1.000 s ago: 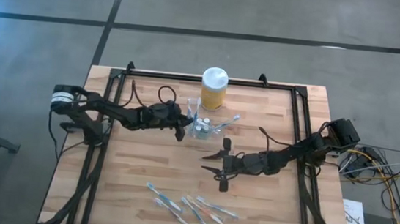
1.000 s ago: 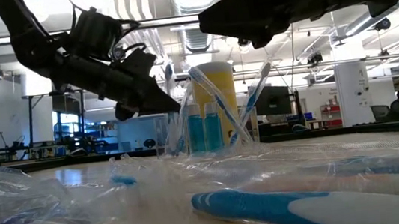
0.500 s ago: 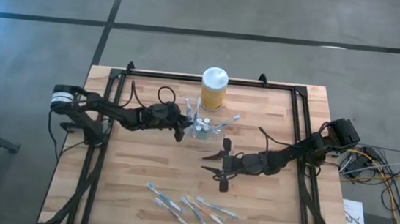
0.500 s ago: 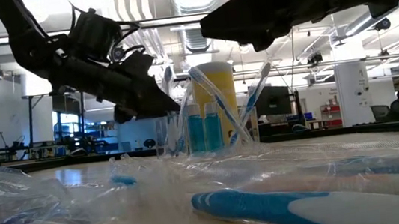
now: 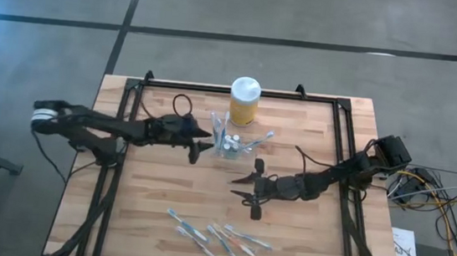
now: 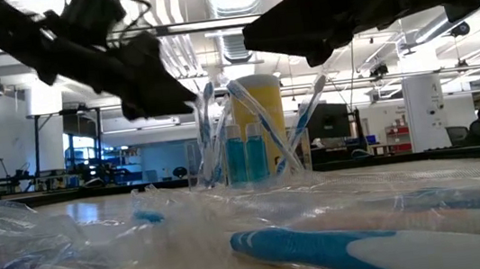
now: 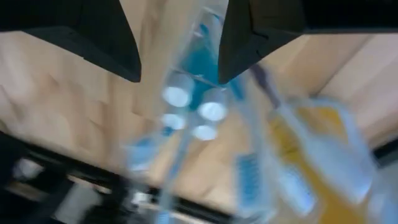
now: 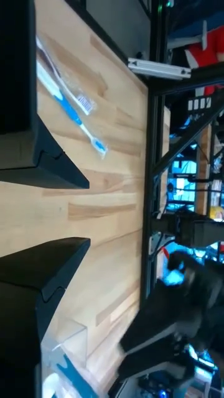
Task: Pick & Place toothbrushing station
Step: Put the blue toothbrush into the transparent organizer
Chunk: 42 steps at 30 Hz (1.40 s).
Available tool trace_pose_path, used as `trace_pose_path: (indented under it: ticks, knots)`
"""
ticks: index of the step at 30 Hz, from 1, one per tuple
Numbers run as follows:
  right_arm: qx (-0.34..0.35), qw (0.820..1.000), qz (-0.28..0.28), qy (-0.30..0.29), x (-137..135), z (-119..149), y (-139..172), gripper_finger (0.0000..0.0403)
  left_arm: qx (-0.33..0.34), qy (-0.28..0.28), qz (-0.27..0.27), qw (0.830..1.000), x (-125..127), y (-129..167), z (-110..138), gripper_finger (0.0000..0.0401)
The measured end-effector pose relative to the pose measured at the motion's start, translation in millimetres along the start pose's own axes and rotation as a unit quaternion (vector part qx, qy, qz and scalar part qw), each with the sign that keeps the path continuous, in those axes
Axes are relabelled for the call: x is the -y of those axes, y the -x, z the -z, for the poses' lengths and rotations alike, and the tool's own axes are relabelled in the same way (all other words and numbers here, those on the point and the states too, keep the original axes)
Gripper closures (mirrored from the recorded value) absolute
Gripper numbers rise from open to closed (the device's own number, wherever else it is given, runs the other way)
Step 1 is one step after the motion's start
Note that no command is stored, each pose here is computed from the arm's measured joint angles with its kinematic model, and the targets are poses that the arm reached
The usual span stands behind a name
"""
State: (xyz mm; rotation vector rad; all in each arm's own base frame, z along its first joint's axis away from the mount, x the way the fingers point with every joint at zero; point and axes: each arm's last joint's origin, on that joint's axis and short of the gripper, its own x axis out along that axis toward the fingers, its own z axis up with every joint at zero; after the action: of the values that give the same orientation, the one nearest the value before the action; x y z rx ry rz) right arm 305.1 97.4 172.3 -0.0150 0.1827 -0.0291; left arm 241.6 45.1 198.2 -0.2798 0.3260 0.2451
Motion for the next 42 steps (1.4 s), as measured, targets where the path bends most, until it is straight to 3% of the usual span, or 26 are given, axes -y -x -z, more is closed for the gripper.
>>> trace_pose_path:
  ticks: [4,9,13,18,23,27,32,38,42]
  knots:
    - [0.011,1.000,-0.009,-0.003,-3.9,-6.1,4.2,0.0271,0.012,-0.073,0.092,0.993,12.6,29.6,-5.6,0.0184]
    - [0.018,1.000,-0.025,-0.003,-11.6,-14.5,12.9,0.0273,0.059,-0.086,0.168,0.980,27.7,66.3,-1.0,0.0197]
    - [0.002,0.999,-0.045,0.008,-21.1,-18.0,23.3,0.0278,0.082,-0.096,0.204,0.971,32.3,88.4,11.7,0.0257]
    - [0.016,0.998,-0.063,0.006,-28.4,-29.9,35.8,0.0279,0.103,-0.094,0.227,0.964,29.0,104.3,29.0,0.0377]
    - [0.020,0.996,-0.079,-0.027,-32.0,-41.9,49.2,0.0281,0.122,-0.067,0.213,0.967,22.1,112.0,39.6,0.0390]
    - [-0.043,0.996,-0.072,-0.038,-37.9,-48.2,61.4,0.0291,0.132,-0.065,0.212,0.966,19.1,115.2,45.3,0.0396]
    - [-0.140,0.990,-0.005,-0.025,-62.1,-59.9,76.7,0.0317,0.140,-0.063,0.207,0.966,17.4,116.9,47.8,0.0391]
    - [-0.277,0.958,0.035,-0.062,-86.6,-65.5,83.9,0.0356,0.141,-0.063,0.206,0.966,17.4,116.9,47.7,0.0395]
    - [-0.336,0.935,0.050,-0.098,-99.3,-60.8,75.6,0.0356,0.139,-0.058,0.207,0.967,17.4,116.9,47.7,0.0388]
